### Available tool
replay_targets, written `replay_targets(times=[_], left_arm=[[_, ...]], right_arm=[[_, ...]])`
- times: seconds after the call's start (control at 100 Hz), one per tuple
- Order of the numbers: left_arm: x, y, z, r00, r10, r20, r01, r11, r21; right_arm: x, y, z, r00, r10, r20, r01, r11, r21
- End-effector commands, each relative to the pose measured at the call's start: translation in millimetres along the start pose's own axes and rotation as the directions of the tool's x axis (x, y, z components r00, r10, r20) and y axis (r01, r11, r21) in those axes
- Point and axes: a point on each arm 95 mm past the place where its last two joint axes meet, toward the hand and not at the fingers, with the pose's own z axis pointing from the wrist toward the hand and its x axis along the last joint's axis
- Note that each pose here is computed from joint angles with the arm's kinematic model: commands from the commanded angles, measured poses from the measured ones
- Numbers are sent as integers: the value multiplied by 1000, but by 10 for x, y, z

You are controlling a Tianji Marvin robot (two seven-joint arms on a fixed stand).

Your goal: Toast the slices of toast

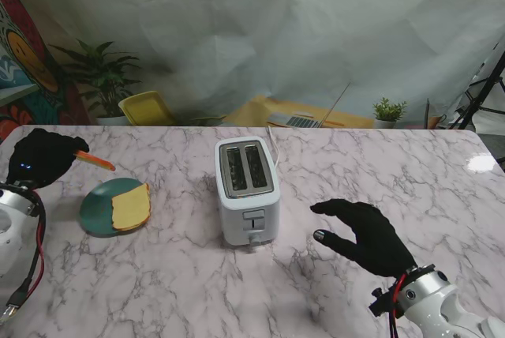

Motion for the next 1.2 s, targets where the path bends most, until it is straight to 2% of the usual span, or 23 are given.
replay_targets(times=[0.0, 0.21, 0.49, 0.8, 0.99, 1.09, 1.19], left_arm=[[154, -186, 93, 1000, -18, -16, 19, 998, 62], [519, -529, 168, 994, -96, -53, 104, 980, 171], [1005, -810, 227, 964, -247, -94, 263, 936, 236], [1359, -904, 202, 927, -344, -151, 371, 903, 216], [1525, -932, 206, 914, -362, -184, 396, 895, 207], [1617, -962, 215, 907, -373, -196, 410, 889, 206], [1699, -993, 233, 900, -386, -202, 425, 881, 209]], right_arm=[[9, -18, 6, 1000, -17, -9, 17, 1000, 15], [59, 17, 48, 994, -95, -49, 95, 995, -13], [293, 152, 275, 984, -141, -112, 135, 989, -60], [649, 349, 651, 952, -237, -194, 202, 962, -185], [817, 415, 832, 933, -289, -217, 226, 935, -272], [878, 426, 892, 926, -310, -214, 242, 926, -290], [912, 412, 936, 924, -314, -217, 247, 926, -286]])
